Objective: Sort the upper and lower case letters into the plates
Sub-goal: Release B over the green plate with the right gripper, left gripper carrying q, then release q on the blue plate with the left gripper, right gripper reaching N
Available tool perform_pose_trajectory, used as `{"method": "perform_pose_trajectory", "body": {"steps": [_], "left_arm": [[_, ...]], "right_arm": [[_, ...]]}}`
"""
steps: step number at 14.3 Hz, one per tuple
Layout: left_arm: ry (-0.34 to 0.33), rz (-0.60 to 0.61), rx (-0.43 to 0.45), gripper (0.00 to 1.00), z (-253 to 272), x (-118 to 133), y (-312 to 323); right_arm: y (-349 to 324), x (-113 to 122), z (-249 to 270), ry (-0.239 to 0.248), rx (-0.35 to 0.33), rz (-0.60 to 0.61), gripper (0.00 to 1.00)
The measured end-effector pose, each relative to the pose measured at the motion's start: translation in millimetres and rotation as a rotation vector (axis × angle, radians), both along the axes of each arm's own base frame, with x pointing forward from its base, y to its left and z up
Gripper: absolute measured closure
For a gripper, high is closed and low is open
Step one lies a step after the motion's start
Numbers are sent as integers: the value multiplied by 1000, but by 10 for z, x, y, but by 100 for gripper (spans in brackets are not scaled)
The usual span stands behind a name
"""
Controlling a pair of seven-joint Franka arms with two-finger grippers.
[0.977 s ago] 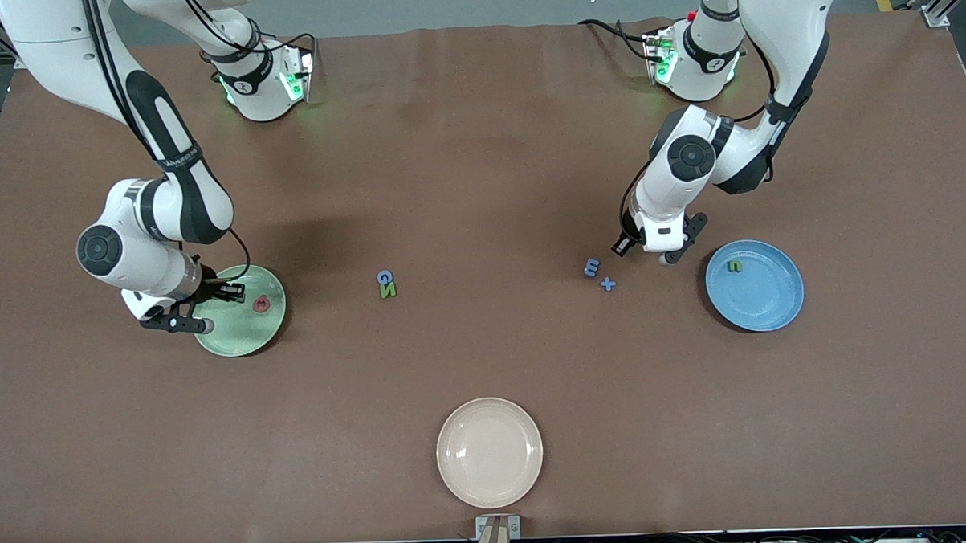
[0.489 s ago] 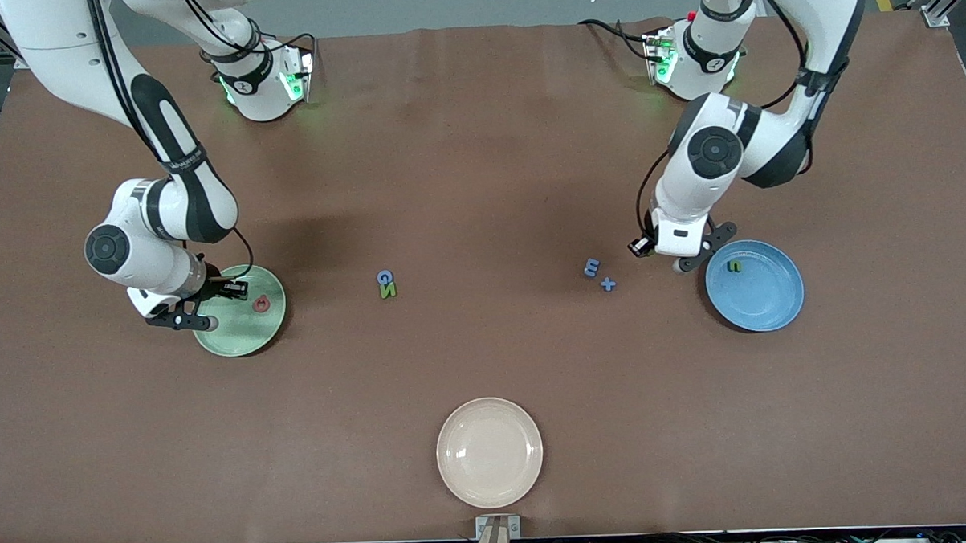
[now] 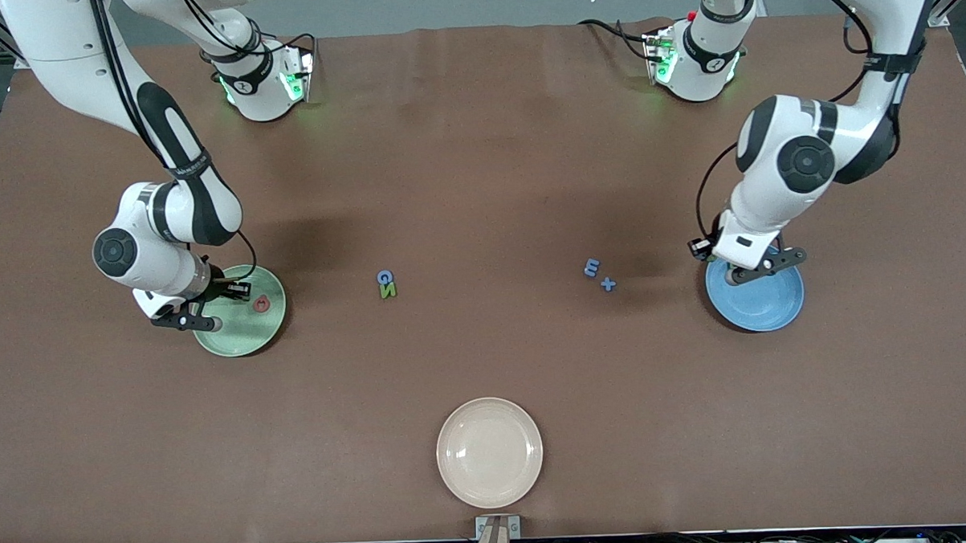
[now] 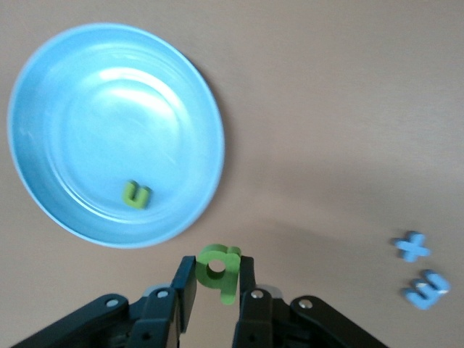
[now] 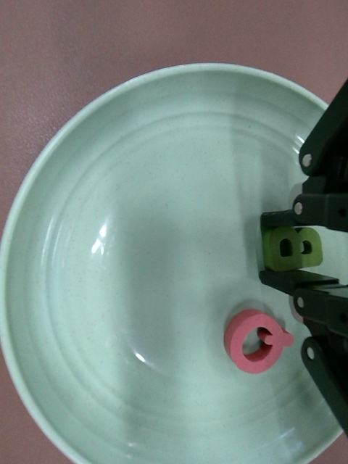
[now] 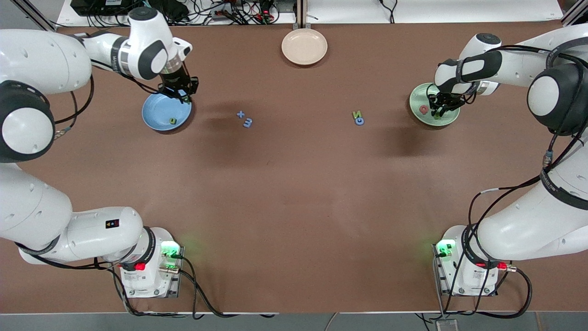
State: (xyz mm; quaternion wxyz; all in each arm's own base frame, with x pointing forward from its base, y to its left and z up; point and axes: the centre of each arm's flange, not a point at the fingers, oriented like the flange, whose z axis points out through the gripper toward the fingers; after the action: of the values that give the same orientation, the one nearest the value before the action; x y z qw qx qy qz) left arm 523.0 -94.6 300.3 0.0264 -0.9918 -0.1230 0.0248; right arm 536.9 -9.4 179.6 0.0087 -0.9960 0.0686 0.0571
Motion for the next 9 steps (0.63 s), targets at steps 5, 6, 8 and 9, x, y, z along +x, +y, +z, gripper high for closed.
{"method": "perform_pose_trajectory", "body": {"steps": [5, 6, 8, 9], "left_arm": [[28, -68, -5, 72, -94, 36, 649], [34, -82, 4, 72, -127, 37, 754], [37, -97, 16, 72, -214, 48, 960], [34, -104, 11, 72, -277, 58, 1041]], "right_arm": [[-2, -3, -19, 4, 0, 2, 27], [-4, 7, -8, 10, 2, 8, 18], [-16, 67, 81, 57, 14, 17, 0], [-23, 132, 182, 82, 22, 17, 0]]}}
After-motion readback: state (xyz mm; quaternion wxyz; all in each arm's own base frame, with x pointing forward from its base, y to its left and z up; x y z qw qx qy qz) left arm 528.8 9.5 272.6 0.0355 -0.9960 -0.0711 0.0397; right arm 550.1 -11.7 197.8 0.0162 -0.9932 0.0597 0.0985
